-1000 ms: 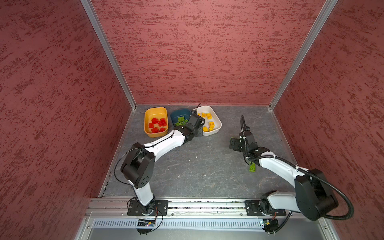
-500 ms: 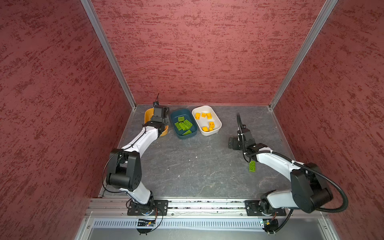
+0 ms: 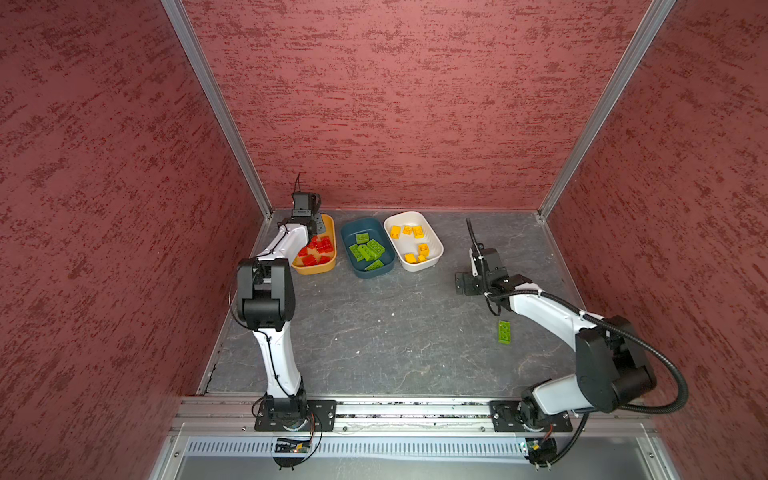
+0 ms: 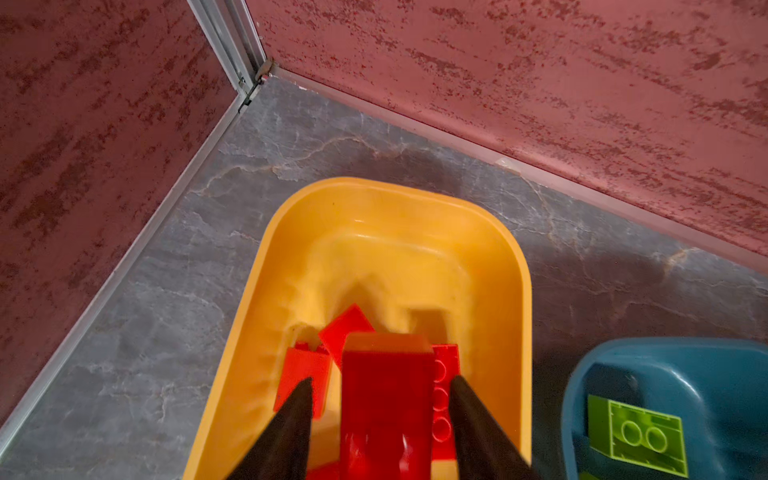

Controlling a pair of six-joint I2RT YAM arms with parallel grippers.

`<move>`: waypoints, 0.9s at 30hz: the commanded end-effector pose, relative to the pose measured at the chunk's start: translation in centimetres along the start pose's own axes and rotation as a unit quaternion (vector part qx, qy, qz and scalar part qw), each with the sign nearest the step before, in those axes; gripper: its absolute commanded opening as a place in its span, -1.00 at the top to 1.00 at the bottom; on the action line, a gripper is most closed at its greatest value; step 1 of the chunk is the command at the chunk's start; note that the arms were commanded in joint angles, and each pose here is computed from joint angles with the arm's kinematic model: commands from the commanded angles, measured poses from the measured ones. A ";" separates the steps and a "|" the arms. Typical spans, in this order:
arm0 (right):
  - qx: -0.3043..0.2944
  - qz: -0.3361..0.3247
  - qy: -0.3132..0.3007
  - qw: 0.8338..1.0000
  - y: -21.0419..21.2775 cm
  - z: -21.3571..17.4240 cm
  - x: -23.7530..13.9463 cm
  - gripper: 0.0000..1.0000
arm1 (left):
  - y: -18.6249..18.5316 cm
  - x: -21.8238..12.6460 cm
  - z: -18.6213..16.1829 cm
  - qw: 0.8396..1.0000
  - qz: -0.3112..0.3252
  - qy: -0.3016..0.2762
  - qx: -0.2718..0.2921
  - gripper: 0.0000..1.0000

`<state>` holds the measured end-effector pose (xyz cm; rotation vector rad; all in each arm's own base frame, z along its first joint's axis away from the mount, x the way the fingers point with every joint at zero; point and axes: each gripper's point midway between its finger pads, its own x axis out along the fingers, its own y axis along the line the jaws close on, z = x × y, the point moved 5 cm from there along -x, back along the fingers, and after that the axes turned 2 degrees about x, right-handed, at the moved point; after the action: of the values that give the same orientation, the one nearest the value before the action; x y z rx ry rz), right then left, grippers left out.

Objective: Sort the legos into containers by color
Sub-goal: 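Carry the red brick into the yellow tub with left gripper and release, then lower the right gripper onto a lime-green brick on the table and grasp it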

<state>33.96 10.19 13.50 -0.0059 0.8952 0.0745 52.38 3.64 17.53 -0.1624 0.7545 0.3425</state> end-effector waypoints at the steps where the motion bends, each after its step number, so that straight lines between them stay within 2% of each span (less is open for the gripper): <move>1: -0.037 0.008 0.033 0.999 -0.6 -0.4 0.3 -0.97 | -0.1 -1.1 0.4 1.000 -0.010 0.009 -0.005 -0.69; 4: -0.053 0.024 0.050 0.997 -0.9 -0.4 1.1 -0.97 | -0.8 -2.7 0.8 0.999 -0.051 -0.003 -0.009 -0.87; 9: -0.094 0.053 0.095 0.990 -1.3 -1.1 2.6 -0.96 | -1.3 -5.4 0.5 0.995 -0.099 -0.009 -0.033 -0.99; 15: -0.134 0.075 0.131 0.979 -1.1 -1.0 4.1 -0.87 | -1.5 -8.3 -0.9 0.988 -0.138 -0.015 -0.061 -0.99; 20: -0.142 0.062 0.150 0.977 -2.3 -0.6 5.3 -0.85 | -2.1 -10.4 -2.2 0.981 -0.183 -0.014 -0.055 -0.99; 24: -0.152 0.083 0.158 0.972 -2.4 -0.3 5.7 -0.82 | -2.3 -11.4 -3.1 0.981 -0.186 -0.008 -0.050 -0.99; 27: -0.160 0.093 0.161 0.969 -2.3 -0.3 6.3 -0.50 | -2.1 -11.8 -3.5 0.981 -0.187 -0.009 -0.057 -0.99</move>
<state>37.53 7.92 8.49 -0.2168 1.1890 0.3251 43.43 -1.75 22.41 -0.3802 0.6975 0.0498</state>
